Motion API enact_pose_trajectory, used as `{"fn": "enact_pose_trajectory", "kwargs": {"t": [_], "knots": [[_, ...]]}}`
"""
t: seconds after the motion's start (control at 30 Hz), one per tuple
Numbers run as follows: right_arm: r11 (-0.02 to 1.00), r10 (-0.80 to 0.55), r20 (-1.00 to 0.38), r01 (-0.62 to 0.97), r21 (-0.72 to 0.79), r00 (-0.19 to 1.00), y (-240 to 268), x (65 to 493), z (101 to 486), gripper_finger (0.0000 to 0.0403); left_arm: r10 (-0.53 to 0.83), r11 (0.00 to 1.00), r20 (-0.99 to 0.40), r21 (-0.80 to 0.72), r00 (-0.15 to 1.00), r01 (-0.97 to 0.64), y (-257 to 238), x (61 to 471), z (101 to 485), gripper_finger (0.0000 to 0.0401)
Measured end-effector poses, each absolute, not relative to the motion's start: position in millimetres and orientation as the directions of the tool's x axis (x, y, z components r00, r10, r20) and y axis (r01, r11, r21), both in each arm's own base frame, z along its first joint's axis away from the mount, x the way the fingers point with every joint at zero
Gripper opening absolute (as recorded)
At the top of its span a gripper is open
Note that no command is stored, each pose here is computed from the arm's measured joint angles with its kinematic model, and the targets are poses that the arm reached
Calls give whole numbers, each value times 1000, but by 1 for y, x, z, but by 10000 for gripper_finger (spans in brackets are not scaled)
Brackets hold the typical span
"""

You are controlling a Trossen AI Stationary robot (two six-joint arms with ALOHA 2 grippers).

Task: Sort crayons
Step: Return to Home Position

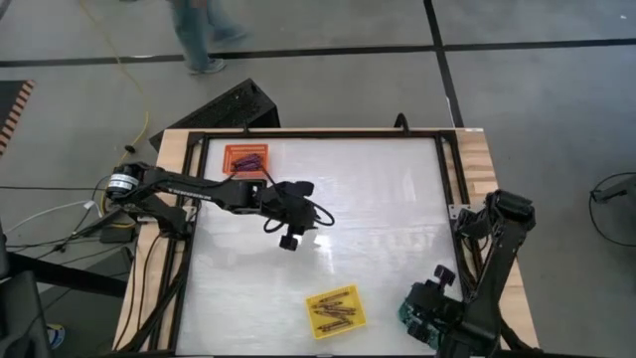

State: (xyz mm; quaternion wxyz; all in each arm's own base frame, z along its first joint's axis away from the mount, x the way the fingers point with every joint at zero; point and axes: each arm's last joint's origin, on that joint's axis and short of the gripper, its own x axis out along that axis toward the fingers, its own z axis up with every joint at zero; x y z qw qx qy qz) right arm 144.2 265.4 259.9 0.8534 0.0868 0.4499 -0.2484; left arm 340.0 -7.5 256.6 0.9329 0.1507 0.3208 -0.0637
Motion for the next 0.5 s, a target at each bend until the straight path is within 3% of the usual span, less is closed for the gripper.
{"fn": "enact_pose_trajectory", "kwargs": {"t": [0.3, 0.5], "knots": [[876, -418, -690, 462, -135, 591, 241, 130, 290, 154, 59, 944, -578, 299, 814, 144, -5, 309, 294, 110], [914, -388, -606, 376, -154, 694, 231, 122, 307, 151, 96, 952, -562, 292, 822, 88, -3, 280, 316, 110]]}}
